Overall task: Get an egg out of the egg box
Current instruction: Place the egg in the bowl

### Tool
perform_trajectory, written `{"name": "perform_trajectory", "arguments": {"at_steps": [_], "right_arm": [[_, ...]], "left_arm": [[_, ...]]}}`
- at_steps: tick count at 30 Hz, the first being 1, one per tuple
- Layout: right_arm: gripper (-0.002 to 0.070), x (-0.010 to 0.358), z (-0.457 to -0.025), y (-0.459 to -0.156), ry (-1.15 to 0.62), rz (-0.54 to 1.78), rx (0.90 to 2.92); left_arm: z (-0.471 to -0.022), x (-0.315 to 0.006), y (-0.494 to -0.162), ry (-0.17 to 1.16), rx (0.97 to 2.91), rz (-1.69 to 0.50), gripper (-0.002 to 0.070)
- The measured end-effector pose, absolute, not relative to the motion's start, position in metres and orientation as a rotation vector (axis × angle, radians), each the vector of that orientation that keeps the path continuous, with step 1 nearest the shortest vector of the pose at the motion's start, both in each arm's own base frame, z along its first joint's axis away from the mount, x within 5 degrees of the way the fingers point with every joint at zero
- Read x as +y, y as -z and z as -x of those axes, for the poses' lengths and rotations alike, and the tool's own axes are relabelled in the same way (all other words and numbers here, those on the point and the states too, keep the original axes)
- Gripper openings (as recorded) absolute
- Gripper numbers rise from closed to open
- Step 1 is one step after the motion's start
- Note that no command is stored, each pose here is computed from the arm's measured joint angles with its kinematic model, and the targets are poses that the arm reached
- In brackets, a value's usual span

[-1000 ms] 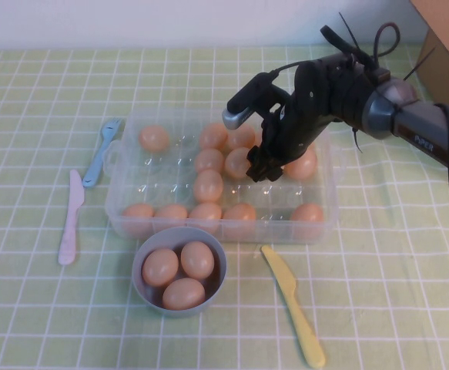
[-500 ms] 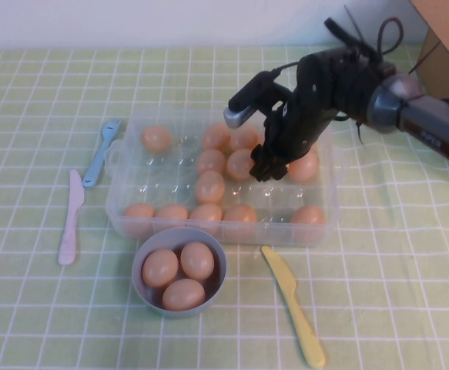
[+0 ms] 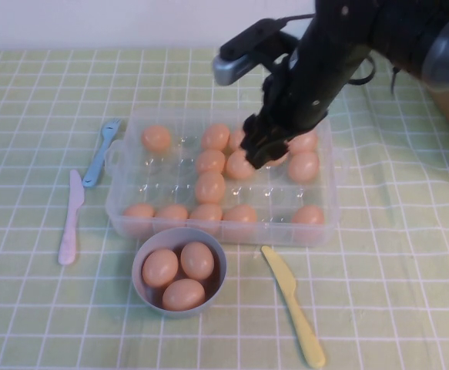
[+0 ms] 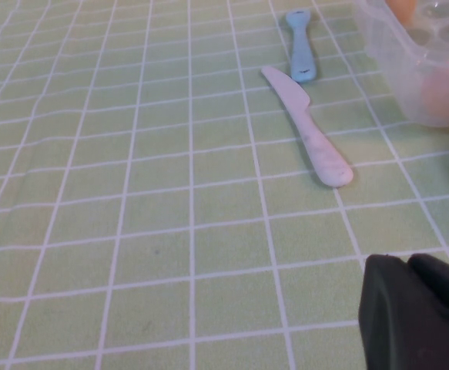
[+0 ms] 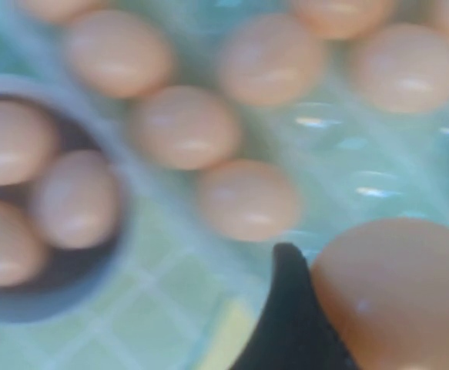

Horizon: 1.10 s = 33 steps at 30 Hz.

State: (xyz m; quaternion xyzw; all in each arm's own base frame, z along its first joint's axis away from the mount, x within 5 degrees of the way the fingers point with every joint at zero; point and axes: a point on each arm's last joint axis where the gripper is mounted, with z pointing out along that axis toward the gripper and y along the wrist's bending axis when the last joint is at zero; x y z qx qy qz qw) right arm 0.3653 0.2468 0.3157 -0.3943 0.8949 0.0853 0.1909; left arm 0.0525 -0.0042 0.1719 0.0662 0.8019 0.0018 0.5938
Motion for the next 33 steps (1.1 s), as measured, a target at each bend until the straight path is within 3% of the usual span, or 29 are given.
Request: {"name": "perform_trajectory", "arguments": {"at_steps": [15,22,33], "right_arm": [[0.042,0.339,-0.288,-0.306,-0.426,1.375,2.457],[0.0419,0.353,-0.296,-0.267,-0.404,1.213,2.627],[0.0417,0.364,-0.308,-0.243,-0.406,1.133,2.616]], "left_arm": [[-0.052,-0.004,-0.172,-0.004,1.864,-0.154,-0.0003],[-0.052,-0.004,-0.172,-0.004,1.864,-0.154,-0.0003],[-0.052,-0.004,-0.172,-0.004,1.864,-0.154,-0.0003]]}}
